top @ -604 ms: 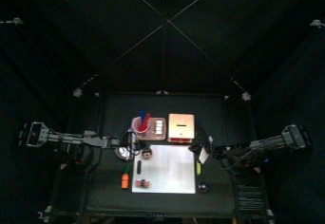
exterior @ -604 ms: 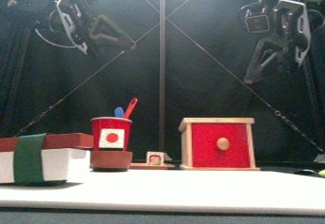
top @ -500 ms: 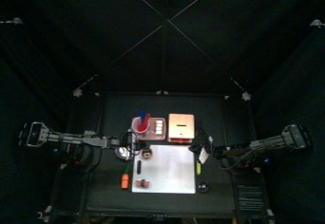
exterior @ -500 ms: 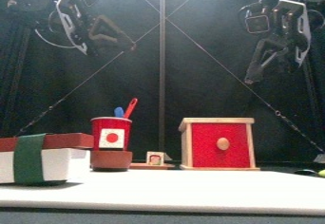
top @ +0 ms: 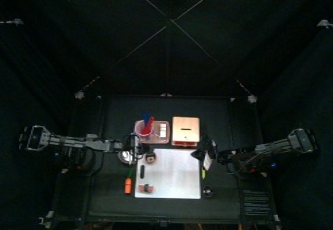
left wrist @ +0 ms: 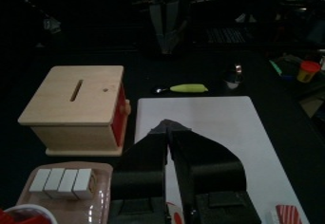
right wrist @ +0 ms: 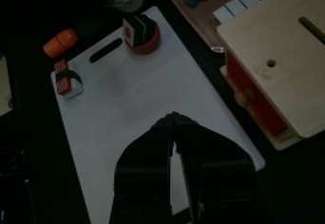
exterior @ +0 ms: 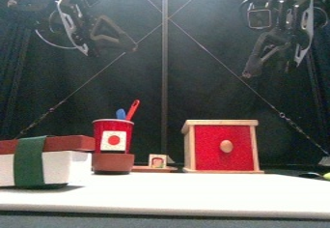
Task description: Put the bowl onto the cutting board
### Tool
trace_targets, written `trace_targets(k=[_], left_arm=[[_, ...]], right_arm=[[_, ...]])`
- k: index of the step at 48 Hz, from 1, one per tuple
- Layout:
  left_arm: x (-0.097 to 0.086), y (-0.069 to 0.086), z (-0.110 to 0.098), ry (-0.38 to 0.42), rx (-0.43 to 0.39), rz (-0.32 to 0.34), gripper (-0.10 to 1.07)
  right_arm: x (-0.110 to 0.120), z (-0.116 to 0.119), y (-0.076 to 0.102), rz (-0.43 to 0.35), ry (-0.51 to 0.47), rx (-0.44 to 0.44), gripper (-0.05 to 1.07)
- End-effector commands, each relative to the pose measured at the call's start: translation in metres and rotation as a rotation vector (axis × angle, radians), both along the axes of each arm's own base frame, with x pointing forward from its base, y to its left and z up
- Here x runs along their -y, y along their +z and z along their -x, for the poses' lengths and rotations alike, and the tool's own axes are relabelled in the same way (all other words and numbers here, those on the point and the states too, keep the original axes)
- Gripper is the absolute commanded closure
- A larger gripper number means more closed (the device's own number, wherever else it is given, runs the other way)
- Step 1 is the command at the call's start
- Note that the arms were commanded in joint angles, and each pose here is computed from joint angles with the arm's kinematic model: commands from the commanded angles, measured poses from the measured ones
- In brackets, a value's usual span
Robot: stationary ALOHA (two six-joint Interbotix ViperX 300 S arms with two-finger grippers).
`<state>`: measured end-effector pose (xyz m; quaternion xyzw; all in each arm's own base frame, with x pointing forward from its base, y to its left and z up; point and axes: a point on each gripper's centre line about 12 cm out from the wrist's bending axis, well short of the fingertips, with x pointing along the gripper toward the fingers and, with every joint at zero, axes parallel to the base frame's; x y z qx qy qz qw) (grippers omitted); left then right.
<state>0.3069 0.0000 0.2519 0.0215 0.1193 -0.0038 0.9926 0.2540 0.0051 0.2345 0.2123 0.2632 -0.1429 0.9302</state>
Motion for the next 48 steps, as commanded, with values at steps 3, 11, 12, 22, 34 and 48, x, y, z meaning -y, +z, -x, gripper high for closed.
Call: trace_targets(k=[3,11,12,22,34,48], left_arm=[[0.007,0.006,-0.002,-0.021,-0.003,0.005,0.55],[0.008,0.003,0.000,-0.022,-0.019,0.009,0.55],[0.008,0.003,0.000,-0.021,-0.019,0.009,0.55],[0.008,0.003,0.000,-0.021,-0.018,0.008,0.55],[0.007,-0.002,0.007,-0.020,-0.035,0.006,0.55],[0.004,0.006,0.031,-0.004,0.006,0.029,0.55]], right_arm=[[0.002,-0.005,0.005,0.002,0.011,0.025,0.58],[0.005,-0.008,0.002,-0.001,0.005,0.020,0.58],[0.005,-0.008,0.001,-0.002,0.007,0.020,0.58],[0.002,-0.011,0.005,0.028,0.054,0.048,0.57],[0.001,-0.014,0.005,0.035,0.084,0.065,0.56],[0.001,-0.015,0.006,0.037,0.088,0.067,0.56]])
